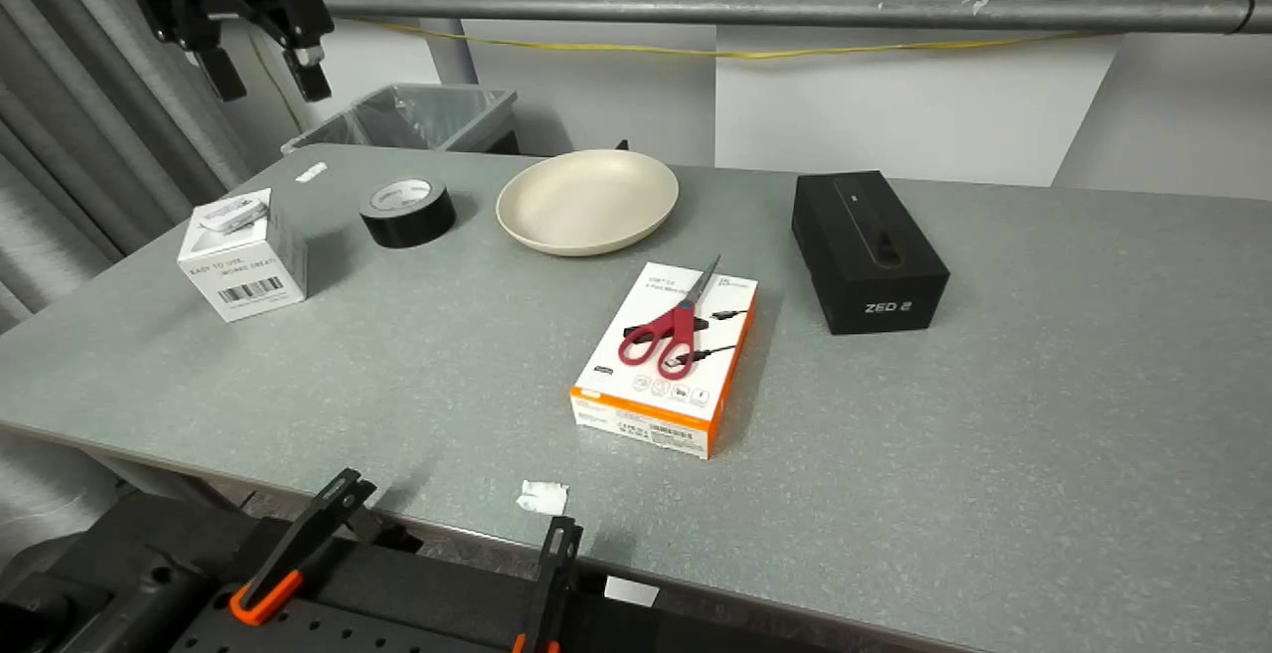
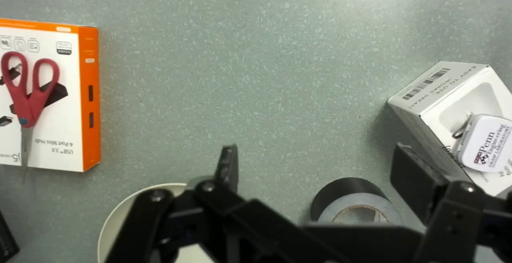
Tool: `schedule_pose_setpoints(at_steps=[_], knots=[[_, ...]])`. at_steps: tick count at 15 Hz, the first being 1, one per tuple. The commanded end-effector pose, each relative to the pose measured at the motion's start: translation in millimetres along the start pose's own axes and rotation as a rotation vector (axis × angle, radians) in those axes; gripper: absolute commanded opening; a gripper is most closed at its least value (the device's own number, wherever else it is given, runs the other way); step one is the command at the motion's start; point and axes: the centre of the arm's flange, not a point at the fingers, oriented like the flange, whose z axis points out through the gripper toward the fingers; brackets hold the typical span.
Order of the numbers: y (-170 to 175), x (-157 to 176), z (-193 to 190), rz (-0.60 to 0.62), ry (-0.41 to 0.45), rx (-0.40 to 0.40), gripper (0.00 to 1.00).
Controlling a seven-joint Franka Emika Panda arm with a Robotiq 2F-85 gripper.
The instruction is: Put the tape on the plate
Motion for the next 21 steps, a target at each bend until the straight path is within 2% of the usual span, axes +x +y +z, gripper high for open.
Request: schedule_pose_setpoints(at_steps=[1, 8, 10, 11, 15, 17, 21], knots=[[-20.8, 55.3, 36.3, 0.040, 0.029, -0.014, 1.00], [-48.8, 126.1, 98.9, 0.118, 0.048, -0.046, 1.00], [-53.3, 131.6, 98.6, 0.122, 0.025, -0.010, 1.00], [-38.5, 109.0, 102.0, 0.102, 0.024, -0.027, 1.00], [-47.4, 119.5, 102.8, 0.101, 0.031, -0.015, 1.00], [-48.6, 136.3, 111.9, 0.090, 0.049, -0.021, 1.00], [-53.5, 165.4, 142.9, 0.111, 0.028, -0.019, 1.00]])
